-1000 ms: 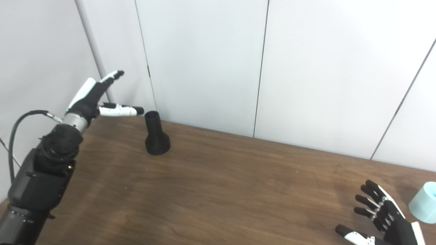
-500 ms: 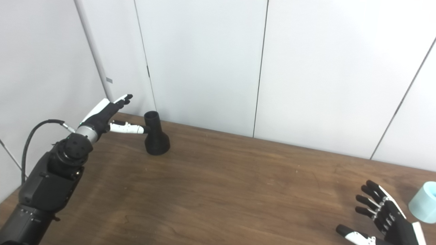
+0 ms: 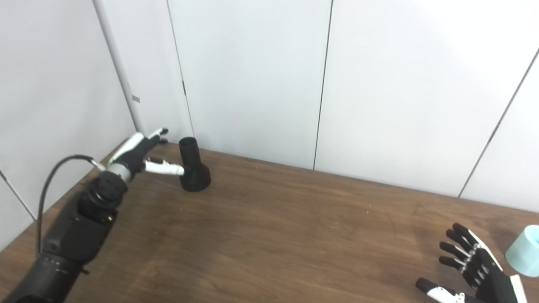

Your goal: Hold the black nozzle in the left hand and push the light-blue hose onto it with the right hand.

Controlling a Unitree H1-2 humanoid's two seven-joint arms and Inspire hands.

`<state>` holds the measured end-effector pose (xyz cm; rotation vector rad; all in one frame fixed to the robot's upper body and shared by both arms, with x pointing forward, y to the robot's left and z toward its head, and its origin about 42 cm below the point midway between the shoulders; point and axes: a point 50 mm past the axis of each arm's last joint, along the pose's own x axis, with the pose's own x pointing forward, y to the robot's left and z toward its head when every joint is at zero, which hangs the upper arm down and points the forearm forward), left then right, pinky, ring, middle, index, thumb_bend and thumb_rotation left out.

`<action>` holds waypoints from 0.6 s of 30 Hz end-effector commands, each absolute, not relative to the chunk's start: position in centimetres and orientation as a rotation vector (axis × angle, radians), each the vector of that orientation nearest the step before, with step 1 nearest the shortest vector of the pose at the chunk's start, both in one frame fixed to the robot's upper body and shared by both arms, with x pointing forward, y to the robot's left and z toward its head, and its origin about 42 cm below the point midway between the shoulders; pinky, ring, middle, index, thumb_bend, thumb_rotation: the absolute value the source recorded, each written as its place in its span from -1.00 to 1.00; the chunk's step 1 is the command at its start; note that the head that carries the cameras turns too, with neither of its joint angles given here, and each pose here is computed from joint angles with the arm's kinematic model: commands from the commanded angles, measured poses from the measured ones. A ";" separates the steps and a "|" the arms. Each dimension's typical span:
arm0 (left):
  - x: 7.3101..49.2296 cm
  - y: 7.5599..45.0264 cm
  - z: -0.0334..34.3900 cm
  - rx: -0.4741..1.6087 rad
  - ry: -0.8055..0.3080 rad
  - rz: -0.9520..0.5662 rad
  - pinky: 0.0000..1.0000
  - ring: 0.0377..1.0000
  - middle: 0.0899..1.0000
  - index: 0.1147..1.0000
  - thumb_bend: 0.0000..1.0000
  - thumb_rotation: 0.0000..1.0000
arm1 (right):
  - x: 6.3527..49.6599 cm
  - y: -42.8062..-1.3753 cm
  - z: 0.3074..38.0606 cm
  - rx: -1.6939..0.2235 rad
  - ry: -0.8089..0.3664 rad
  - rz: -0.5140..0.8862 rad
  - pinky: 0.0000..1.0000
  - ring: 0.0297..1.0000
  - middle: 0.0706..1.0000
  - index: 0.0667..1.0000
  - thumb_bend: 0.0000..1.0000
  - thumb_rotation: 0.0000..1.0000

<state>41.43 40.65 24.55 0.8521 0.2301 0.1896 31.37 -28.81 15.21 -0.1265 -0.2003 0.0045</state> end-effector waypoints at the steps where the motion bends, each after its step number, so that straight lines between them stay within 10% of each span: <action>1: 42.0 40.8 27.0 0.886 0.153 0.238 1.00 0.94 0.73 0.95 1.00 -0.33 | 31.8 -28.9 16.8 -0.132 -0.290 0.007 0.41 0.57 0.68 0.69 0.43 -0.88; 18: 43.2 40.7 24.2 0.885 0.159 0.232 1.00 0.99 0.76 0.83 0.93 -0.43 | 31.3 -29.1 17.1 -0.146 -0.284 0.000 0.41 0.56 0.67 0.69 0.44 -0.85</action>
